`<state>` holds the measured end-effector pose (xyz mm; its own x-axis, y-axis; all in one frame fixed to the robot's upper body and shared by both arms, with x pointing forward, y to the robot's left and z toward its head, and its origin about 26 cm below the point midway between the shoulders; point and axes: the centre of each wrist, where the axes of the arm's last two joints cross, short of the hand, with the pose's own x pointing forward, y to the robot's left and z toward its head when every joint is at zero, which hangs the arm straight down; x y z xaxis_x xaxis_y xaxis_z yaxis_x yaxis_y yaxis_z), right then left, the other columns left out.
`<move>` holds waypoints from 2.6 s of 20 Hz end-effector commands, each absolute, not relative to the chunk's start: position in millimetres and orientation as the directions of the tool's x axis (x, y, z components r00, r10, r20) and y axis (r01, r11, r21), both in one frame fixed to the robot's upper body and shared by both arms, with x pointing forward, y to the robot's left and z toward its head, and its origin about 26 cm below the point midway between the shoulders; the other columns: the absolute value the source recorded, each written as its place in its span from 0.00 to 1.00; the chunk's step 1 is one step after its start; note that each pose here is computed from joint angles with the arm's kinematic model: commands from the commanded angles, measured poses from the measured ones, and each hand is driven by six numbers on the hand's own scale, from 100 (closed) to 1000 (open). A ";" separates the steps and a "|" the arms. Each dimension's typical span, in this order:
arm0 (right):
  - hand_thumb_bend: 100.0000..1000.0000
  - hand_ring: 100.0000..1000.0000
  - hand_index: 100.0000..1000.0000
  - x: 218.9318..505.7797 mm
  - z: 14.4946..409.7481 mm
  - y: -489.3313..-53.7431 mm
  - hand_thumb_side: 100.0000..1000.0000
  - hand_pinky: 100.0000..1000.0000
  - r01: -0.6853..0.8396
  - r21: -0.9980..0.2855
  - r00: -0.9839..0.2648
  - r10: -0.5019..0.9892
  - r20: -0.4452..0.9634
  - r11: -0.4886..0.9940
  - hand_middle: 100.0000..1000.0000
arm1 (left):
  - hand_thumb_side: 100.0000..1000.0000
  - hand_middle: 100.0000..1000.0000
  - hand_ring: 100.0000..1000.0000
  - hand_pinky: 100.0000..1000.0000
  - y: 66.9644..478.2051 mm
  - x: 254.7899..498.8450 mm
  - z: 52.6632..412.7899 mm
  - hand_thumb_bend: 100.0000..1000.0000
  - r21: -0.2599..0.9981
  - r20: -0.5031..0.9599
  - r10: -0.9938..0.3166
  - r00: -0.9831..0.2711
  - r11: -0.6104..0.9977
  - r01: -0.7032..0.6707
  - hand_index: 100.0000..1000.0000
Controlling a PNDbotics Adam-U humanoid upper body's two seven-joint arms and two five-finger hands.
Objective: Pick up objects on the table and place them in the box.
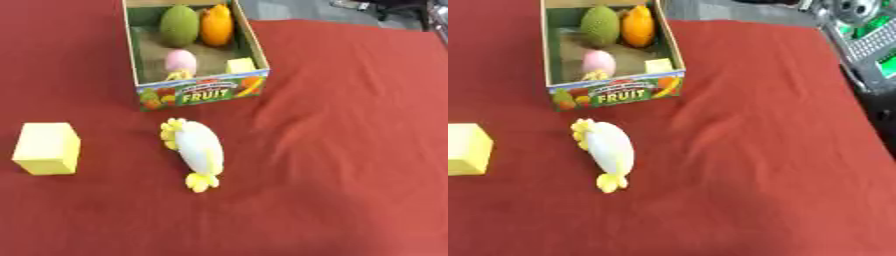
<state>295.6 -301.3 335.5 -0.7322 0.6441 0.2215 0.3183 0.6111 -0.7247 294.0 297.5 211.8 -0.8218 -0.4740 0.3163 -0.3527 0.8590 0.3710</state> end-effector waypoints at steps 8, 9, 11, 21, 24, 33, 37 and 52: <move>0.00 0.87 0.85 281.3 323.7 -335.9 0.13 0.88 0.441 -0.642 -0.694 0.692 0.199 0.627 0.59 | 0.61 0.86 0.93 0.89 330.8 280.8 238.8 0.23 0.928 -0.006 -0.796 -0.606 0.221 -0.300 0.94; 0.00 0.86 0.85 280.9 322.4 -337.3 0.13 0.88 0.446 -0.639 -0.691 0.695 0.200 0.627 0.59 | 0.60 0.86 0.93 0.90 332.3 280.4 243.1 0.27 0.947 -0.041 -0.801 -0.598 0.159 -0.278 0.94; 0.00 0.86 0.85 280.4 320.7 -339.4 0.13 0.88 0.454 -0.635 -0.686 0.700 0.199 0.625 0.59 | 0.57 0.85 0.93 0.92 334.1 280.1 252.1 0.33 0.968 -0.106 -0.798 -0.593 0.055 -0.246 0.94; 0.00 0.85 0.84 279.4 317.2 -342.6 0.13 0.88 0.467 -0.640 -0.674 0.714 0.189 0.610 0.58 | 0.51 0.85 0.96 0.98 327.6 281.1 279.3 0.52 0.959 -0.272 -0.741 -0.614 -0.264 -0.106 0.94; 0.00 0.85 0.84 279.3 317.0 -342.8 0.13 0.88 0.468 -0.639 -0.672 0.716 0.191 0.610 0.58 | 0.51 0.85 0.96 0.98 322.6 282.5 281.9 0.53 0.954 -0.275 -0.736 -0.619 -0.289 -0.081 0.95; 0.00 0.85 0.84 279.9 316.2 -341.8 0.15 0.88 0.462 -0.641 -0.672 0.713 0.199 0.614 0.58 | 0.49 0.88 0.97 1.00 310.6 285.4 282.9 0.55 0.927 -0.282 -0.728 -0.625 -0.374 0.018 0.96; 0.00 0.85 0.84 280.0 314.3 -342.0 0.17 0.88 0.458 -0.642 -0.667 0.715 0.208 0.615 0.58 | 0.48 0.89 0.98 1.00 306.1 286.5 281.7 0.55 0.914 -0.281 -0.734 -0.619 -0.401 0.061 0.97; 0.00 0.85 0.83 280.9 307.5 -342.0 0.23 0.88 0.443 -0.644 -0.651 0.718 0.247 0.623 0.57 | 0.45 0.92 1.00 1.00 296.4 289.1 280.2 0.53 0.903 -0.199 -0.756 -0.623 -0.388 0.182 0.99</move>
<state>285.0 -342.3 298.1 -0.6456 0.7117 0.2770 0.4261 0.6366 -0.6428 291.7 297.7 271.7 -0.6171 -0.7647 -0.1856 0.1945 -0.3768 0.9056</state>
